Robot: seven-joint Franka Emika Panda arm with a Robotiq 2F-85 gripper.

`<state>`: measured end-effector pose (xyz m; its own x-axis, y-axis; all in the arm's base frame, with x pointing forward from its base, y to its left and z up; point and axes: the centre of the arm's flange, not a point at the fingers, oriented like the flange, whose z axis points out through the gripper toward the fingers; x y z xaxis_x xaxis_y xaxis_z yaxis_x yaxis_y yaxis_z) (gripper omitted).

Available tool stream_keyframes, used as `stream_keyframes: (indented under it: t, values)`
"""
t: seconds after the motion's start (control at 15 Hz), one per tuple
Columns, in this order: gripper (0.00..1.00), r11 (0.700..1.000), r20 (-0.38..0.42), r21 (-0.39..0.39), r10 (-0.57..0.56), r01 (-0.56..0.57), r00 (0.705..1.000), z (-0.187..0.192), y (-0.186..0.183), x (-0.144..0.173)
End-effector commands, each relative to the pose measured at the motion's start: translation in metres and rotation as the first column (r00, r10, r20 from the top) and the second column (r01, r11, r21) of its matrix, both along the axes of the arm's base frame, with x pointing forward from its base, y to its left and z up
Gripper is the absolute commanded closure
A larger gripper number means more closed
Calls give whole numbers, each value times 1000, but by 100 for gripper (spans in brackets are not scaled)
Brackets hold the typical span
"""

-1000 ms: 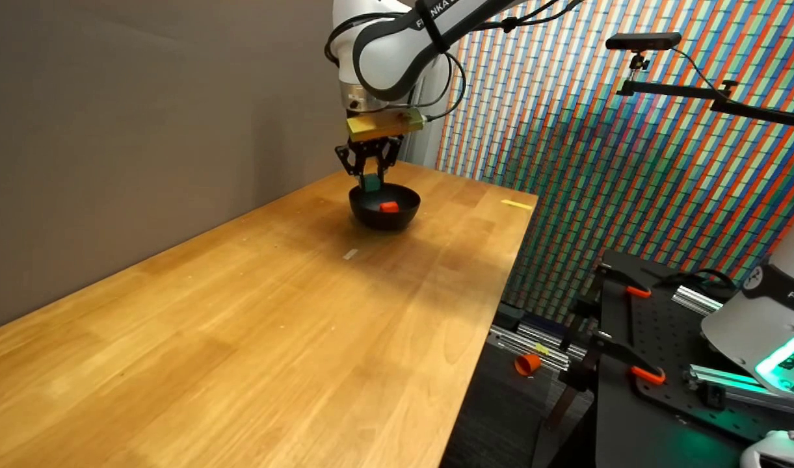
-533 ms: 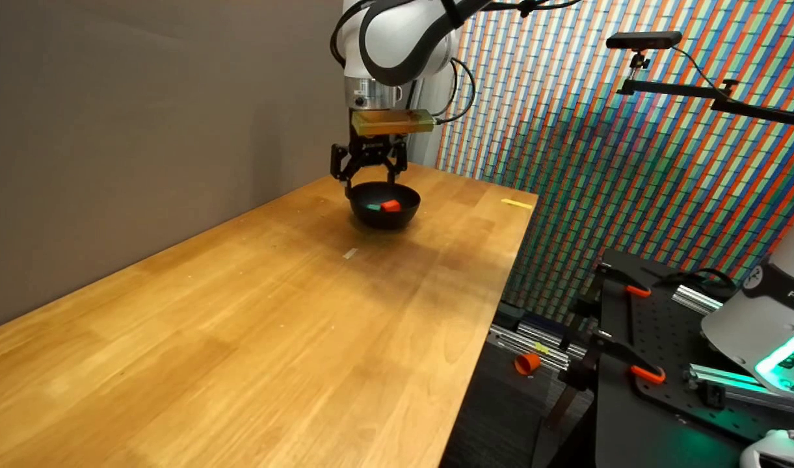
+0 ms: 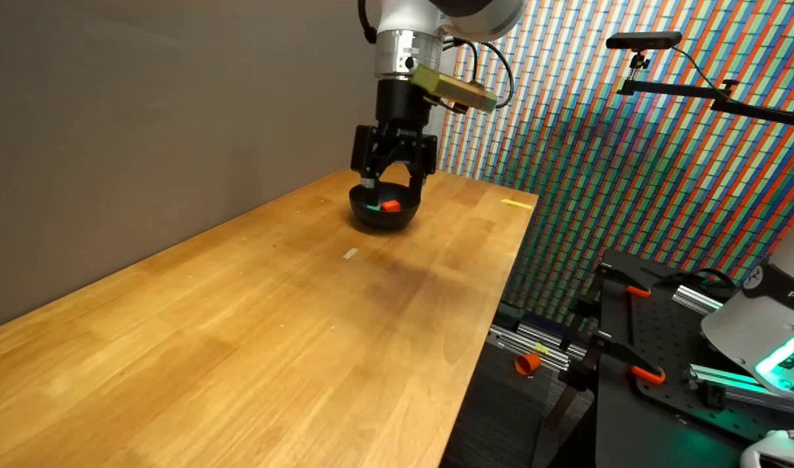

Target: Put the orange and green blocks one at a time into the bowl

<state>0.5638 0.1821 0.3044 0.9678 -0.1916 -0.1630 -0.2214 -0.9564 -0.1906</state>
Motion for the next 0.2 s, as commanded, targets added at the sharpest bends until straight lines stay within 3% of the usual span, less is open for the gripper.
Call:
stream_keyframes:
  t: [0.0, 0.13]
  values:
    - [0, 999, -1, 15, 33, -33, 999, 7, 3, -14]
    - [0, 998, 4, 19, 60, -60, 998, 16, 4, -31]
